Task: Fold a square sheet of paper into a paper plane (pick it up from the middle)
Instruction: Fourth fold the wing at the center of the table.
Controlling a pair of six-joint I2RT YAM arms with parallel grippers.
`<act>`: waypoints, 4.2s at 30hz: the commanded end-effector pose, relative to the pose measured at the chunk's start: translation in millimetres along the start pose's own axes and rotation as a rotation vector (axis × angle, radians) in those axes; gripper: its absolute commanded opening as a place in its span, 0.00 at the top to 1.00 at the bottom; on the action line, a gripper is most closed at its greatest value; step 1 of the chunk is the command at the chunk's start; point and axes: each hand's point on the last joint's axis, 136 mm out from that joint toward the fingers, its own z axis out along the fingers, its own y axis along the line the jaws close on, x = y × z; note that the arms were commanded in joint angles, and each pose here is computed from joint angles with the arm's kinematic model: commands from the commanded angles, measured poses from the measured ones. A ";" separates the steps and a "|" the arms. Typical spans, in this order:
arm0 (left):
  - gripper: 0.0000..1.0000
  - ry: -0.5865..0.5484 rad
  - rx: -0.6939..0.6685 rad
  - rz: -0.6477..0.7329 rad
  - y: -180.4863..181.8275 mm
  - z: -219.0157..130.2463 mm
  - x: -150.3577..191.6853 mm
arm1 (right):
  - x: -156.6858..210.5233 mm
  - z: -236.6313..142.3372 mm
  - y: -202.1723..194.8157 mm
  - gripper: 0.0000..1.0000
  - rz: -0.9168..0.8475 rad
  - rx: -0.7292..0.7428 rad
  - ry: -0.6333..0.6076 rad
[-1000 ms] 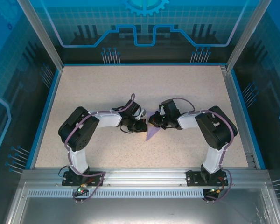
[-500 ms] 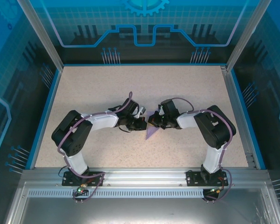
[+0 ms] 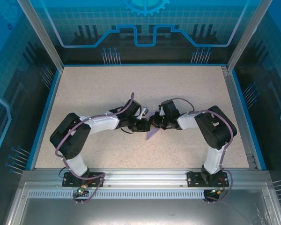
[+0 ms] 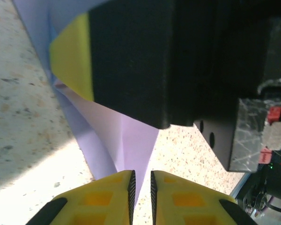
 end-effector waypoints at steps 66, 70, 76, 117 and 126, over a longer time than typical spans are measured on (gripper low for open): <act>0.87 -0.091 -0.104 0.124 -7.3 -9.9 -8.5 | 12.5 2.6 -23.4 0.97 -0.011 0.073 0.029; 0.87 -0.114 -0.085 0.132 -14.6 -12.2 -15.2 | 12.9 2.7 -23.5 0.97 -0.008 0.067 0.029; 0.88 -0.084 -0.056 0.122 -11.2 4.0 -12.1 | 14.1 2.1 -23.3 0.97 0.001 0.052 0.033; 0.90 0.010 -0.097 0.158 21.3 39.8 26.6 | 9.8 -6.6 -18.2 0.95 0.007 0.032 0.037; 0.90 0.022 -0.116 0.159 25.7 38.5 39.8 | 6.3 -11.0 -15.7 0.94 0.009 0.029 0.025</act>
